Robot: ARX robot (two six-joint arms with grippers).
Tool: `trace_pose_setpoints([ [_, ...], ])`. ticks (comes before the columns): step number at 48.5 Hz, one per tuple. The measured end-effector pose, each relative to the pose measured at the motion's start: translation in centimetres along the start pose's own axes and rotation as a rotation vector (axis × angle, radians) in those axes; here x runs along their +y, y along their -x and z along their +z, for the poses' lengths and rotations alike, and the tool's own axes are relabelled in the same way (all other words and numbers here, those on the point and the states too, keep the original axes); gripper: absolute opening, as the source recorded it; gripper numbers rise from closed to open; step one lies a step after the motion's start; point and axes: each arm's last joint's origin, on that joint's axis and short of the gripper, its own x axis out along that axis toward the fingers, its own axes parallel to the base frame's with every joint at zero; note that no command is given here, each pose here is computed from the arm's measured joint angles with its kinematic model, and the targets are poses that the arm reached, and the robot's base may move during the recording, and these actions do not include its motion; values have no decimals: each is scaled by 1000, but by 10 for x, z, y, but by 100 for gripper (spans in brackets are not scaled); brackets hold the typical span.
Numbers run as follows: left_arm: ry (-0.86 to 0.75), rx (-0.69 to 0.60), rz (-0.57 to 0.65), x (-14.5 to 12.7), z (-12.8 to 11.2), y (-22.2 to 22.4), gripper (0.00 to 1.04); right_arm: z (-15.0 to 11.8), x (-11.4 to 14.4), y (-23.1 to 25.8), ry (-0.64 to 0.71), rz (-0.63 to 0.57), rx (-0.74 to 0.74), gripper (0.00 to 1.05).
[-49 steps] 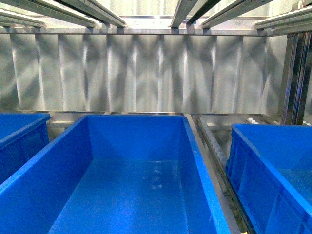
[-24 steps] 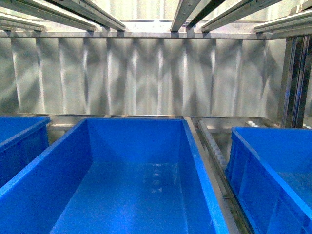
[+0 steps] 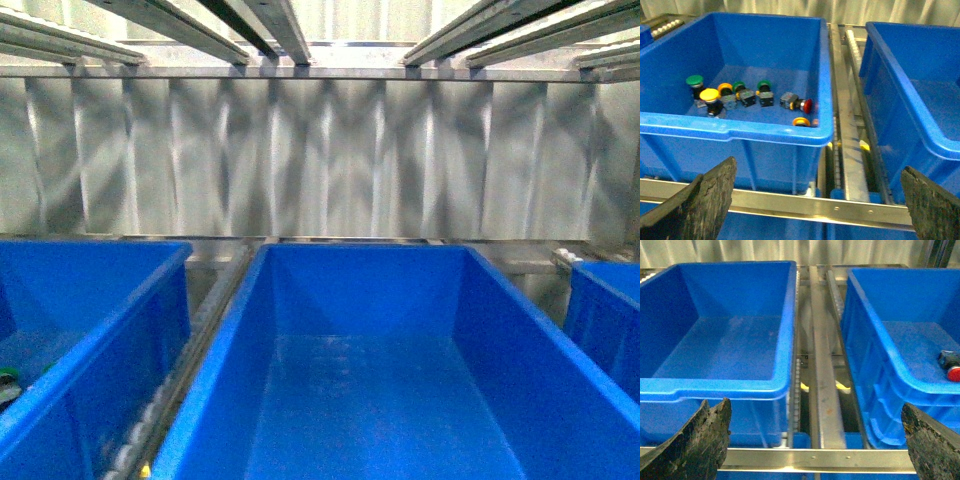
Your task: Pick red and yellow buttons and place in box
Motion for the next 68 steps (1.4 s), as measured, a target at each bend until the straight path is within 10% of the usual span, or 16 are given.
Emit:
trace_pose_setpoints([
  [37, 118, 124, 115, -2, 0, -3, 97, 0, 0, 0, 0, 7, 2, 98],
  [53, 144, 109, 116, -29, 107, -117, 97, 0, 0, 0, 0, 4, 2, 98],
  [68, 28, 420, 89, -48, 94, -231, 97, 0, 0, 0, 0, 4, 2, 98],
])
